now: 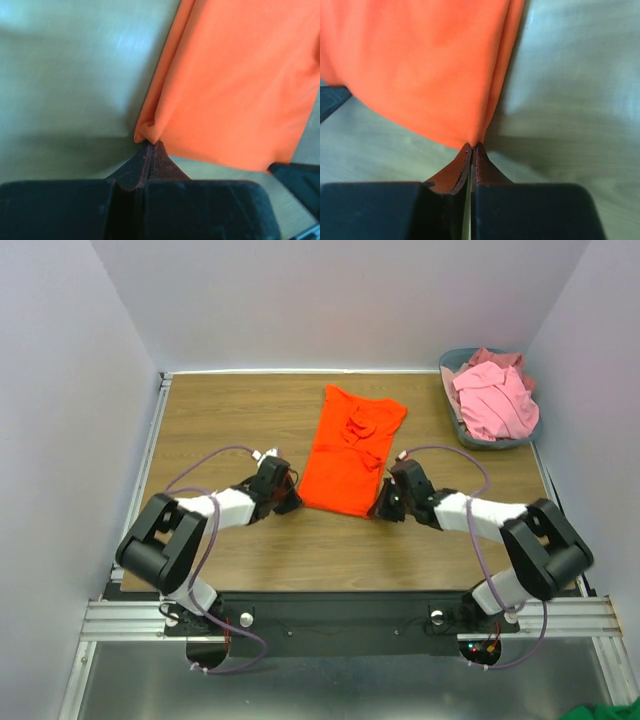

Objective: Fold and stack the t-shirts
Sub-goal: Fold the tshirt

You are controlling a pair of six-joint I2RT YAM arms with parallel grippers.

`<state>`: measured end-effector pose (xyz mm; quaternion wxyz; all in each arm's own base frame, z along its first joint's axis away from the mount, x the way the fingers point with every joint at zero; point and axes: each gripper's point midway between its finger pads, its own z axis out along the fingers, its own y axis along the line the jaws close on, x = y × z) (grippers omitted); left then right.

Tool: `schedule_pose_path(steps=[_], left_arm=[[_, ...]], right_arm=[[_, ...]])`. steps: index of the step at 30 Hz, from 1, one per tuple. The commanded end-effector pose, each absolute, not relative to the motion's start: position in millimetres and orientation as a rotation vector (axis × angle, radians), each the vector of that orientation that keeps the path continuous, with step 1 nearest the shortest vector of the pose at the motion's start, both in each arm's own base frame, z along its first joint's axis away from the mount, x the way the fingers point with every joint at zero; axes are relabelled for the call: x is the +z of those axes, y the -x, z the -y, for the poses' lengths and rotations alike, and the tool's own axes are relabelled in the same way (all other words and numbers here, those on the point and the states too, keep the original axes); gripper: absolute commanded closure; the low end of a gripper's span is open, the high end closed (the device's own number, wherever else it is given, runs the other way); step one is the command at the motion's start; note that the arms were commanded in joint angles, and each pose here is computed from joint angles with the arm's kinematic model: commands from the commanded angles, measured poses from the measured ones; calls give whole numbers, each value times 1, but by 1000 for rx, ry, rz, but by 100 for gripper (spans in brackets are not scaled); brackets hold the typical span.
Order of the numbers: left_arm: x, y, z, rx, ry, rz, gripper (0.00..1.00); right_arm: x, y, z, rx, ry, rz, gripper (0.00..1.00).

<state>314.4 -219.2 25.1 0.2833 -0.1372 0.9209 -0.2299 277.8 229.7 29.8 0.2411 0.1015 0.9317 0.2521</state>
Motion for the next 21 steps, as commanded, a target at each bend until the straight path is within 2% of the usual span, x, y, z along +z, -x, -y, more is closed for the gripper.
schedule_pose_path(steps=[1,7,12,18,21], left_arm=[[20,-266,204,-587,391,-2498,100],[47,-210,205,-739,425,-2409,100],[87,-182,219,-830,380,-2353,100],[142,-202,221,-857,379,-2195,100],[169,-224,219,-765,388,-2140,100]], right_arm=[[47,-243,-234,833,-172,-2531,100],[61,-185,-231,1025,-121,-2528,99],[92,-162,-228,1125,-76,-2463,100],[145,-190,-221,1040,-86,-2308,100],[165,-217,-216,923,-134,-2257,100]])
